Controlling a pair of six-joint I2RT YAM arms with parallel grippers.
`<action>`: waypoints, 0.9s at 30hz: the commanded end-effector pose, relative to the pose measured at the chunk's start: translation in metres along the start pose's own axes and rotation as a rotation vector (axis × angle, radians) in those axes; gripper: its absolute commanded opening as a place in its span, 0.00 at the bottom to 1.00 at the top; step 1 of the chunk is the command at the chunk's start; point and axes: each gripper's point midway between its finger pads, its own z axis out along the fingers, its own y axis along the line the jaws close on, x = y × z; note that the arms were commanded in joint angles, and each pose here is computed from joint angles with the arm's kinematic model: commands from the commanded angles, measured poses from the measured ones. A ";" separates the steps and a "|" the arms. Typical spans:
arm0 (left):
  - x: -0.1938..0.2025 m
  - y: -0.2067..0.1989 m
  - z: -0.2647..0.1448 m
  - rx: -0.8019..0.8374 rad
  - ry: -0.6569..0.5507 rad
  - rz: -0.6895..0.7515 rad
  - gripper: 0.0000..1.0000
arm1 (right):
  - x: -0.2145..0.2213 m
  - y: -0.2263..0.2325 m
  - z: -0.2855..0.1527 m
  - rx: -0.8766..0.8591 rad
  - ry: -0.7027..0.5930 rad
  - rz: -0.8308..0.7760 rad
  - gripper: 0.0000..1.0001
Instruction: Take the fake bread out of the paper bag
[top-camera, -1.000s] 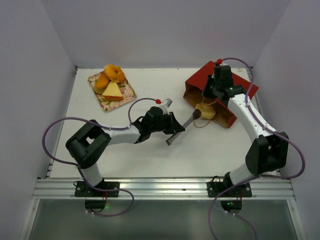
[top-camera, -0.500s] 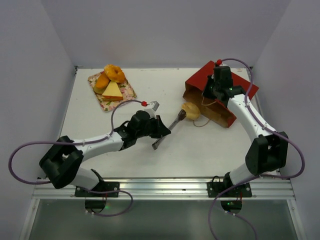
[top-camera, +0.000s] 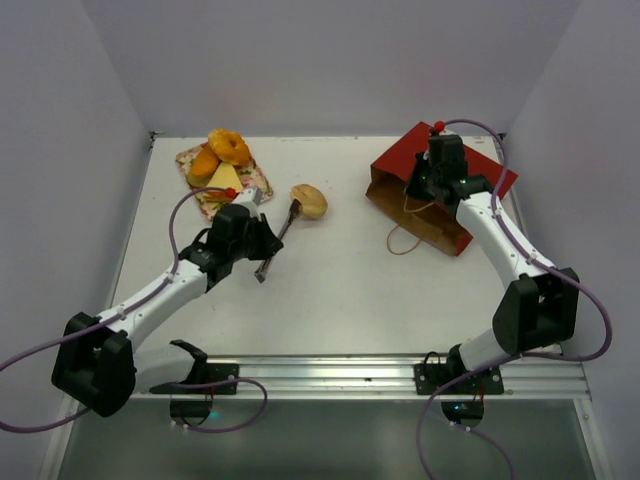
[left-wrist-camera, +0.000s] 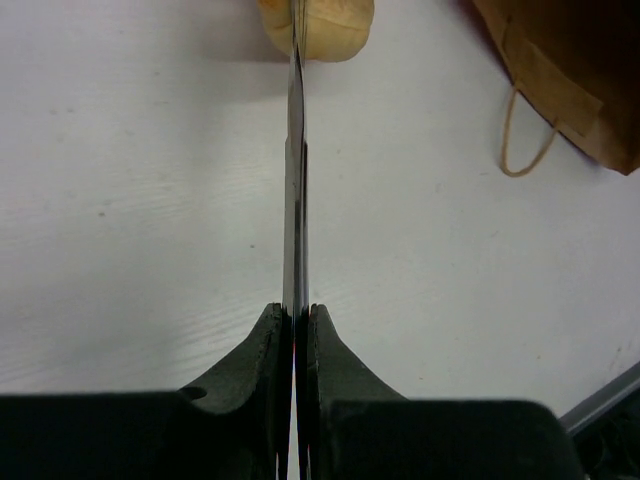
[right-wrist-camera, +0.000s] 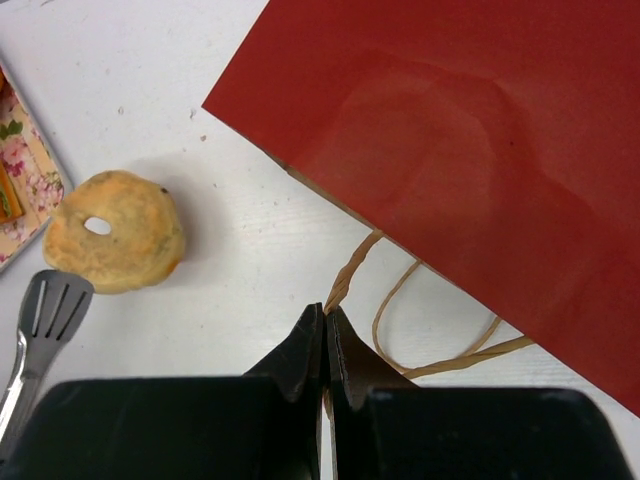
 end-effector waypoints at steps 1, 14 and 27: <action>-0.036 0.012 -0.018 -0.030 -0.075 0.056 0.06 | -0.014 0.008 -0.010 -0.049 -0.053 0.006 0.00; -0.107 0.059 -0.043 -0.247 -0.202 0.110 0.06 | -0.010 0.007 -0.008 -0.047 -0.045 0.004 0.00; -0.139 0.089 -0.051 -0.438 -0.278 0.077 0.06 | -0.011 0.012 -0.006 -0.071 -0.042 0.007 0.00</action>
